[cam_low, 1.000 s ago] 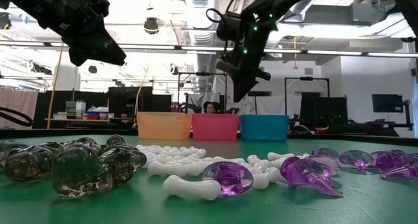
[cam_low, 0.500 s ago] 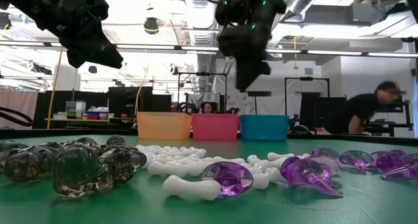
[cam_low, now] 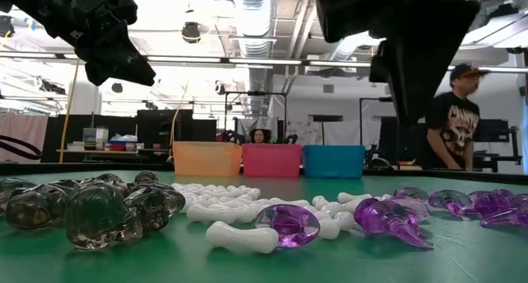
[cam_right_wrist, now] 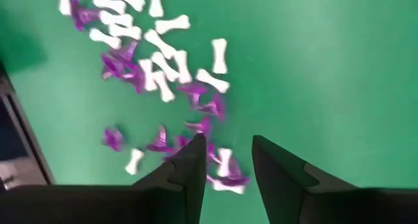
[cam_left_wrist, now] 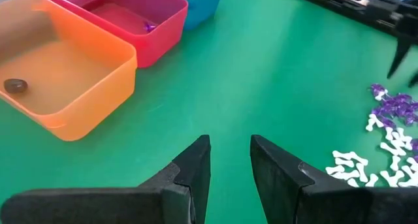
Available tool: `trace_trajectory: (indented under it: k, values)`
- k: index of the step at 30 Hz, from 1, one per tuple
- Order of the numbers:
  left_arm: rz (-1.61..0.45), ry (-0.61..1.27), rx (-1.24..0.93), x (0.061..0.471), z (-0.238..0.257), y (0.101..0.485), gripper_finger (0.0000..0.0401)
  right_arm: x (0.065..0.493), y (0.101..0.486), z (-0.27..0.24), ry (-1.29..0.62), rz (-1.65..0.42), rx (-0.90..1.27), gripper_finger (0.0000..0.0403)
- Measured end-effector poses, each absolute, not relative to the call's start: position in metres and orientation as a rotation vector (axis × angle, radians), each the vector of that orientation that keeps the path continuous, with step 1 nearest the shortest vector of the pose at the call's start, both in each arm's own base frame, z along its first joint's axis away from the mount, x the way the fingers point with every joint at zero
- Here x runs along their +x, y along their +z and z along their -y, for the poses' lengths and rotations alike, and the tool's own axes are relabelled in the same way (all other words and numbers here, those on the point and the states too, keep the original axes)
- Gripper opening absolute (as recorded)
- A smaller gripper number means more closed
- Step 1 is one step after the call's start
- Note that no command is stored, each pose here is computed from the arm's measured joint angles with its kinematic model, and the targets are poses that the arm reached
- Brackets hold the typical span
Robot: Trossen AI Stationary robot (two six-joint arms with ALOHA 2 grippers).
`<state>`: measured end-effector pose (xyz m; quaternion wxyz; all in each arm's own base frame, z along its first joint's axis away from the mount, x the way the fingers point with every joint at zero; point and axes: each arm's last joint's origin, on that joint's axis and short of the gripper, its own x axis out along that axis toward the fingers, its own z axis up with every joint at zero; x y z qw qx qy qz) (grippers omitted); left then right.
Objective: Sort Halloween decoration
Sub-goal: Put the violet witch hat toy into the red bin
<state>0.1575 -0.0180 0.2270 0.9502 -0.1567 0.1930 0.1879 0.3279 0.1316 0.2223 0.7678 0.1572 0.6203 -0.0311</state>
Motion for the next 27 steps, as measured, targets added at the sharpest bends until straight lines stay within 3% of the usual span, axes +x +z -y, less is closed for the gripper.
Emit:
trace_trajectory:
  k: [9,27]
  values:
    - [-0.378,0.383,-0.336,0.158,0.018,0.228,0.0099,0.330,0.198,-0.136,-0.064,-1.256,0.368,0.0216]
    - [-0.381,0.390,-0.351,0.158,0.018,0.227,0.0099,0.320,0.172,-0.138,-0.016,-1.253,0.319,0.0212]
